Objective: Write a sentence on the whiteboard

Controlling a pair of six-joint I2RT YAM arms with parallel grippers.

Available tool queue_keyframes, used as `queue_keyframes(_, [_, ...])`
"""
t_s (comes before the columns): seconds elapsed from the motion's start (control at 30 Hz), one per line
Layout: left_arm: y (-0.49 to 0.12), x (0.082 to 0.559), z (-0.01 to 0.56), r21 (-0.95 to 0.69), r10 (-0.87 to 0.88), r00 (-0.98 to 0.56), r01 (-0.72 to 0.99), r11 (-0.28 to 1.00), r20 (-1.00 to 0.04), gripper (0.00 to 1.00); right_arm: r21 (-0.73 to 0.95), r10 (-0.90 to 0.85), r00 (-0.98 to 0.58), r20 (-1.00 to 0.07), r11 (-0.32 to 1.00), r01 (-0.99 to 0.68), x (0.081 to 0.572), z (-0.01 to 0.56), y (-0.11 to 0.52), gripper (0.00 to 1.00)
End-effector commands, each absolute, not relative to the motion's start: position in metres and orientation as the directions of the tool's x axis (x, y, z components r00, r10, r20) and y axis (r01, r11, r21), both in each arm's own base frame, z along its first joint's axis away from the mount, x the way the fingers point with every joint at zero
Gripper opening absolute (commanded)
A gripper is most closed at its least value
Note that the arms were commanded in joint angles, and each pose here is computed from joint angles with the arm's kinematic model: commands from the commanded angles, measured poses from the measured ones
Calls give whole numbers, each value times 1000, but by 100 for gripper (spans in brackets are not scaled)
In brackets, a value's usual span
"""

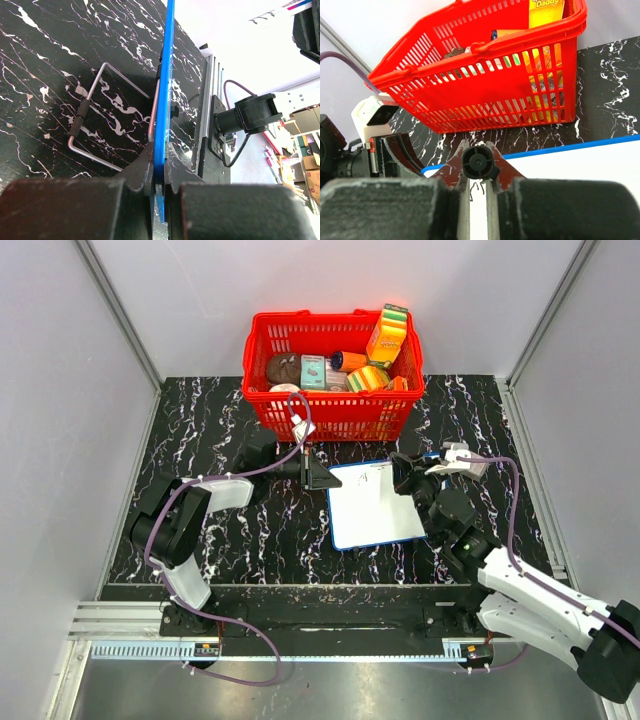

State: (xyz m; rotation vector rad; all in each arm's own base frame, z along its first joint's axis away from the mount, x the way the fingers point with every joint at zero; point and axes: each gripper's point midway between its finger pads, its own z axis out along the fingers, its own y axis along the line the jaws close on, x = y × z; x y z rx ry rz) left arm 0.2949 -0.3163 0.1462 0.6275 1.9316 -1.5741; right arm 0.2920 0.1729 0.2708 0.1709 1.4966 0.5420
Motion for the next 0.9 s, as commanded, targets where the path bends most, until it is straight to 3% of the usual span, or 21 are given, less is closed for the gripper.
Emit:
queue_keyframes(0.0, [-318, 307, 153, -618, 4, -631, 760, 201, -775, 0, 430, 437, -10, -899, 880, -203, 295, 271, 169, 0])
queue_keyframes(0.87, [-318, 308, 152, -618, 3, -632, 760, 200, -775, 0, 404, 401, -51, -915, 903, -146, 303, 247, 170, 0])
